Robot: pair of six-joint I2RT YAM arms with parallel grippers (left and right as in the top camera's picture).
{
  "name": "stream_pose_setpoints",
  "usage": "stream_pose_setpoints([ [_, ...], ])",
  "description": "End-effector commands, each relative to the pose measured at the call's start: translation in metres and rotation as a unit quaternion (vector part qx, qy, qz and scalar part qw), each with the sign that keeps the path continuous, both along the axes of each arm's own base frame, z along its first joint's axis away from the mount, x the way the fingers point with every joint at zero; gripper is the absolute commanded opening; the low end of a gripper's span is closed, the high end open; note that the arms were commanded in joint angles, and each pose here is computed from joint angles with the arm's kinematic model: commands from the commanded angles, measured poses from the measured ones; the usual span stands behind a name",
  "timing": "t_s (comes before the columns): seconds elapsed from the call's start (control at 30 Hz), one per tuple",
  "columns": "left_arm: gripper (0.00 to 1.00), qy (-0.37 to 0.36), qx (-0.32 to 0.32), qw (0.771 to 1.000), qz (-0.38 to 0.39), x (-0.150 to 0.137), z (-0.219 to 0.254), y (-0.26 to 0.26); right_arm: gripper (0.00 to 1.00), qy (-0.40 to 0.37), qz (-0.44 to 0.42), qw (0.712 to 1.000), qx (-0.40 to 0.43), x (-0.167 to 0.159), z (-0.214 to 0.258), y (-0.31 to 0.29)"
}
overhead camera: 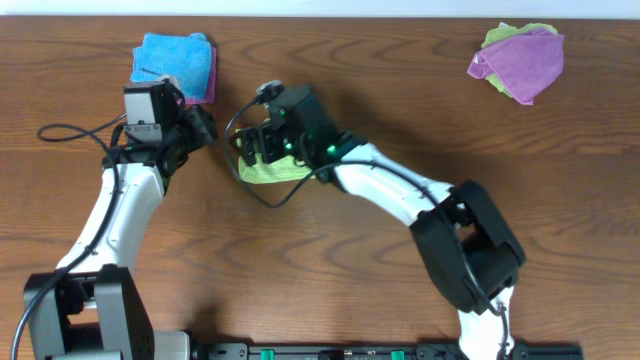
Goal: Fold the cloth
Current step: 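Press the folded green cloth down with the right gripper, then release, then retract the right gripper and grasp the folded green cloth's left edge with the left gripper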
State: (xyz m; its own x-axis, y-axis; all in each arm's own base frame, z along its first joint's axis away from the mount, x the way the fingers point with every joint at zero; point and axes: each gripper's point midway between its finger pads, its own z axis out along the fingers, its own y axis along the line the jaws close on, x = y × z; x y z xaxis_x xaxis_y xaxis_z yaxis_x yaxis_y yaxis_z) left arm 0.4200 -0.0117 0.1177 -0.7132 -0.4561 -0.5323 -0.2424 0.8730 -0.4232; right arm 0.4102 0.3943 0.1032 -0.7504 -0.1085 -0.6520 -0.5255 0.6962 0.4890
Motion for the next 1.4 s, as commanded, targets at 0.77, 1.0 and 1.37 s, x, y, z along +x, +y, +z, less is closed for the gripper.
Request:
stream_pose_setpoints([
  [0.77, 0.9, 0.116, -0.311, 0.943, 0.037, -0.08, -0.06, -0.045, 0.99, -0.011, -0.13, 0.989, -0.065, -0.122, 0.111, -0.253],
  [1.0, 0.96, 0.122, -0.319, 0.938, 0.058, -0.089, -0.075, -0.051, 0.99, -0.003, -0.176, 0.984, -0.035, -0.165, 0.089, -0.276],
  [1.37, 0.95, 0.102, -0.272, 0.953, 0.086, -0.077, -0.083, -0.063, 0.99, 0.003, -0.197, 0.98, -0.002, -0.197, 0.081, -0.284],
])
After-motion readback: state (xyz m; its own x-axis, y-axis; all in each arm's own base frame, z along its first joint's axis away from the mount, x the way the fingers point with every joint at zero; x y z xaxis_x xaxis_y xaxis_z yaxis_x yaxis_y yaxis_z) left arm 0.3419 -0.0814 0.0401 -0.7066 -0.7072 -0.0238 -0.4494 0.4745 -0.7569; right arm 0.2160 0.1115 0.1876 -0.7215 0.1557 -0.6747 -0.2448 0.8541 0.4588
